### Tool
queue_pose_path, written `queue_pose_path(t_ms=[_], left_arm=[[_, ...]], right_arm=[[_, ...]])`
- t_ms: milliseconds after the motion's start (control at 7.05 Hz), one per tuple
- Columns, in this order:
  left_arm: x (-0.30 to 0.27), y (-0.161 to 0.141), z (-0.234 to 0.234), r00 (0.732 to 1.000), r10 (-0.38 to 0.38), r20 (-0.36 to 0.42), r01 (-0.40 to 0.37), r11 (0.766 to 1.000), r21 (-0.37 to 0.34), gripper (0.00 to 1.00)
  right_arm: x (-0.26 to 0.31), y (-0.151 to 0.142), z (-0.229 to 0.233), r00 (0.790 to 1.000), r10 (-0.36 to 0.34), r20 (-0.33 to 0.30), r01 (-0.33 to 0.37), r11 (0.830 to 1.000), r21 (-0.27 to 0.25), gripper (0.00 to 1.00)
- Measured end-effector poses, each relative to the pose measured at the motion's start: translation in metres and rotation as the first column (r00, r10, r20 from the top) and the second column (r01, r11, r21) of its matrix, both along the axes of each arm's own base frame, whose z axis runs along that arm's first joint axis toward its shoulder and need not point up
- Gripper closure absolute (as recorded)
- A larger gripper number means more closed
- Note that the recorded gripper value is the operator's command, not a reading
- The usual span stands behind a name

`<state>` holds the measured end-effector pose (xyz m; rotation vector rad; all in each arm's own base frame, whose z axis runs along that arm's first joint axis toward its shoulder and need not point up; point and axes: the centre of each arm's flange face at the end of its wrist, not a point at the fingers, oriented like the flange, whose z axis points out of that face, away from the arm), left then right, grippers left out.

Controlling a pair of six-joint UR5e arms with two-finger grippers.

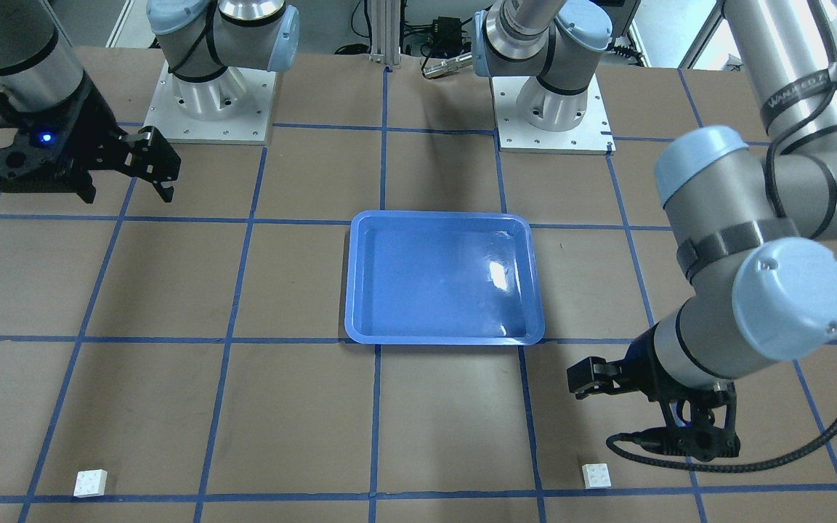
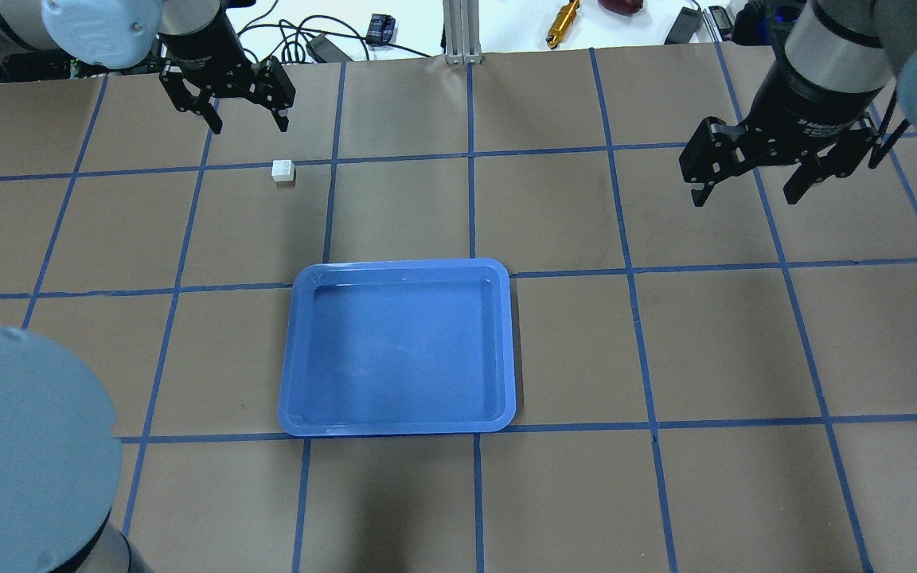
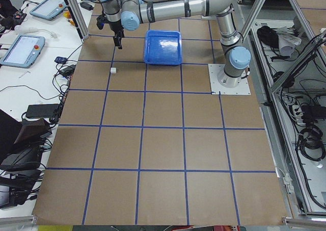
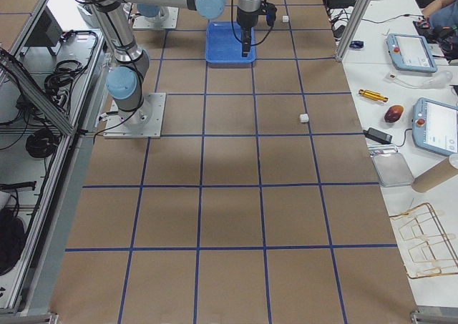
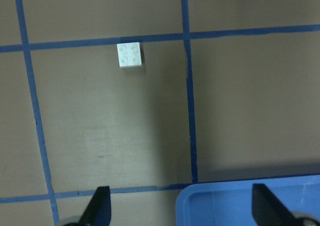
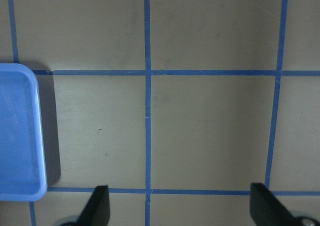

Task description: Assemble white blocks and place on blue tray

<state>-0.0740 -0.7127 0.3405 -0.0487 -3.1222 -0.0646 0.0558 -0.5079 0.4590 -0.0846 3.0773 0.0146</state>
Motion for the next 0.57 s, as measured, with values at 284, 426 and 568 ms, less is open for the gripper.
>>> queue_pose_path(t_ms=[284, 426, 568], left_arm=[[0.009, -0.021, -0.052, 1.000, -0.018, 0.008, 0.018, 1.000, 0.012, 0.01], [0.011, -0.030, -0.074, 0.999, -0.031, 0.014, 0.031, 1.000, 0.002, 0.02], [0.012, -0.038, -0.097, 0.999, -0.038, 0.019, 0.038, 0.999, -0.005, 0.03]], right_arm=[[-0.057, -0.046, -0.030, 0.977, 0.209, 0.051, -0.203, 0.974, -0.098, 0.00], [-0.076, -0.068, -0.041, 0.952, 0.305, 0.031, -0.298, 0.944, -0.141, 0.00], [-0.090, -0.086, -0.053, 0.918, 0.395, 0.025, -0.386, 0.908, -0.163, 0.00]])
